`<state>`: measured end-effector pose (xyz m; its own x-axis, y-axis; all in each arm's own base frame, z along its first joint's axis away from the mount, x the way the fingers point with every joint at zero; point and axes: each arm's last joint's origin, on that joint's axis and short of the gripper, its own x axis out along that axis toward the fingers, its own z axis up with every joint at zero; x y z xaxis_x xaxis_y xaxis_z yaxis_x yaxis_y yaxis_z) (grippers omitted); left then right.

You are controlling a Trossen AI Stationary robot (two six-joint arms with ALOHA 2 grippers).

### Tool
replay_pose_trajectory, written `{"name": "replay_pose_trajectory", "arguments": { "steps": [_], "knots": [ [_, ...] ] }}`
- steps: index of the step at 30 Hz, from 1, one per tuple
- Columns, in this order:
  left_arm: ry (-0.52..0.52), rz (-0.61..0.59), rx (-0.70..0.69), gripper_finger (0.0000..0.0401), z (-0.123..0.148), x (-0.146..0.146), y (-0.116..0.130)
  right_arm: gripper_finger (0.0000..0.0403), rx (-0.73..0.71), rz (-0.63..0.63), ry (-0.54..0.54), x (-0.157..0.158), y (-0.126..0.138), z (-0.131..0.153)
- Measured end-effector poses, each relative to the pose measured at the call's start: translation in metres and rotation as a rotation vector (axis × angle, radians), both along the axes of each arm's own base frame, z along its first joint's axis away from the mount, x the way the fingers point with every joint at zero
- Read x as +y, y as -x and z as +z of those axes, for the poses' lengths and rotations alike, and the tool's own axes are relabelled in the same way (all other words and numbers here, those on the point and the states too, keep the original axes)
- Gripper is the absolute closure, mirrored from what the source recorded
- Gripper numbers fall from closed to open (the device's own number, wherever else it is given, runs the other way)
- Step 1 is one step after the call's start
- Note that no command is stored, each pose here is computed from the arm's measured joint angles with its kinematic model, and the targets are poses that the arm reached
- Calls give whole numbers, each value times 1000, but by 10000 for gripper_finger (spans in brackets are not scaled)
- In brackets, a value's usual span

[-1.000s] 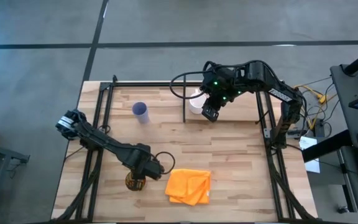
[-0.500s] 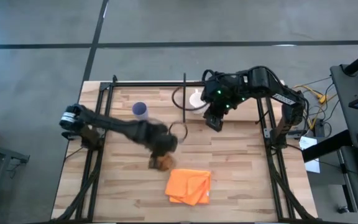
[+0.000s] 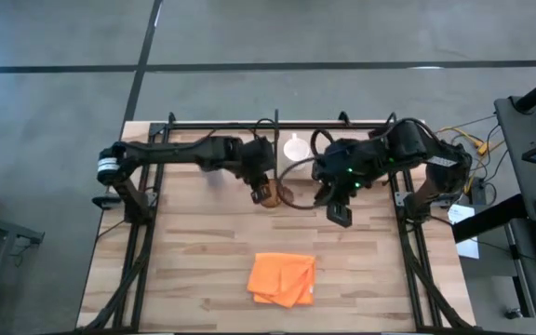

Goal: Stack small to large cups/mugs on shelf
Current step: Put the brown cup on the shelf

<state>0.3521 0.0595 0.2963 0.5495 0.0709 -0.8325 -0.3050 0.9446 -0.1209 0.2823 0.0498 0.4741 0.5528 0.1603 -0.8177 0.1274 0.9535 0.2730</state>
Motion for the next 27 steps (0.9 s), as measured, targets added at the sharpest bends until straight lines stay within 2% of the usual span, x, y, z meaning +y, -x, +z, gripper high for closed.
{"name": "replay_pose_trajectory", "arguments": {
  "steps": [6, 9, 15, 21, 27],
  "knots": [
    [169, 54, 65, 401, -15, 0, -1, 339, -7, 17, 17, 8, 3, 1],
    [176, 56, 121, 401, -26, -3, -5, 339, -8, 17, 16, 8, 4, 1],
    [217, 136, 225, 401, -47, -1, -9, 339, -9, -8, 21, 7, 3, 1],
    [213, 129, 213, 401, -47, -1, -11, 339, -9, -8, 22, 7, 3, 1],
    [175, 71, 186, 401, -40, -1, -11, 339, -10, -4, 24, 7, 3, 1]
  ]
}}
